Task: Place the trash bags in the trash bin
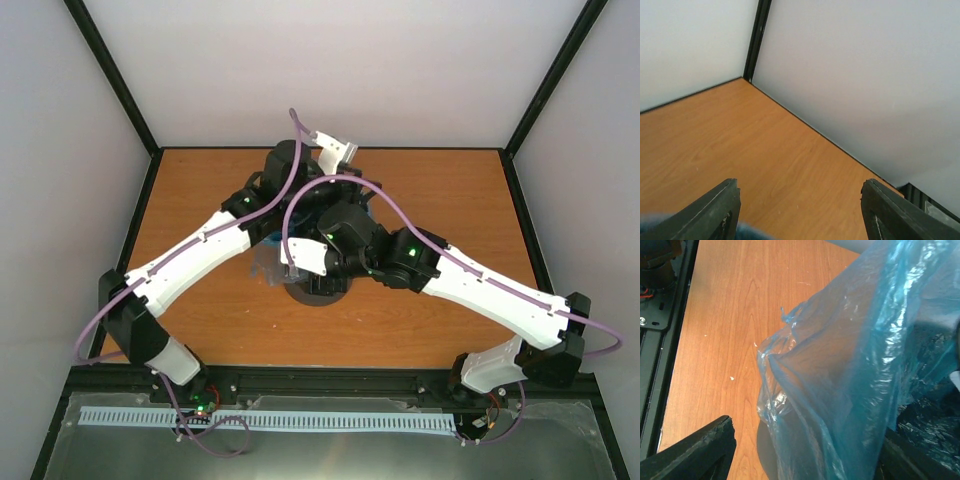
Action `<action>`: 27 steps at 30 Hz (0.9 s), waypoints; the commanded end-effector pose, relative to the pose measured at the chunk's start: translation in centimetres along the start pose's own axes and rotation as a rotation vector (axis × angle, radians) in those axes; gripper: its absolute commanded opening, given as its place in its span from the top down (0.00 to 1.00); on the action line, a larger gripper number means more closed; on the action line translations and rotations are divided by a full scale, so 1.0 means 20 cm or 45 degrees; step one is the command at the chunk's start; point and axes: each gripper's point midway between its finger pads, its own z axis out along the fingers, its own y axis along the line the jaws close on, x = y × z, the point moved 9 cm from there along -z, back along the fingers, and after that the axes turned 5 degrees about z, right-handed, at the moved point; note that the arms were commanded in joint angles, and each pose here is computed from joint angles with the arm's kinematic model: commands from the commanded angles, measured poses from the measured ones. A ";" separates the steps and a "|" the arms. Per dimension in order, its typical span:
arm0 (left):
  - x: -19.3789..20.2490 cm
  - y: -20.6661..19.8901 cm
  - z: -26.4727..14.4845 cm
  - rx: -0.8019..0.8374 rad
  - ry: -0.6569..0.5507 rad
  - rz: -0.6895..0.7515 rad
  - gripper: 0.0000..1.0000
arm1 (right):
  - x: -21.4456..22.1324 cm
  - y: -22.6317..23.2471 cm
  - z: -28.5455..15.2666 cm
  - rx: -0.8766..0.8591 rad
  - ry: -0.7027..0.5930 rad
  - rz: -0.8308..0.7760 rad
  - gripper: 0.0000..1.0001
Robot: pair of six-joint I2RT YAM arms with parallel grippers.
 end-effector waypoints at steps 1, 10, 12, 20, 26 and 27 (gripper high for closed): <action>-0.30 0.00 -0.07 -0.051 -0.219 0.153 0.30 | -0.06 -0.03 -0.14 0.081 -0.069 0.003 0.27; -0.40 0.08 -0.69 -0.465 -0.362 0.107 0.18 | 0.11 -0.30 -0.59 0.187 -0.263 0.273 0.18; -0.31 0.11 -0.79 -0.586 -0.352 0.020 0.18 | 0.20 -0.35 -0.64 0.284 -0.265 0.351 0.17; 0.19 0.31 -1.00 -0.867 -0.278 -0.337 0.17 | 0.72 -0.58 -0.64 0.440 -0.156 0.851 0.17; 0.40 0.32 -1.06 -0.891 -0.207 -0.386 0.23 | 0.96 -0.56 -0.55 0.324 -0.090 0.868 0.24; 0.44 0.31 -1.06 -0.883 -0.197 -0.398 0.25 | 0.98 -0.55 -0.52 0.300 -0.077 0.854 0.25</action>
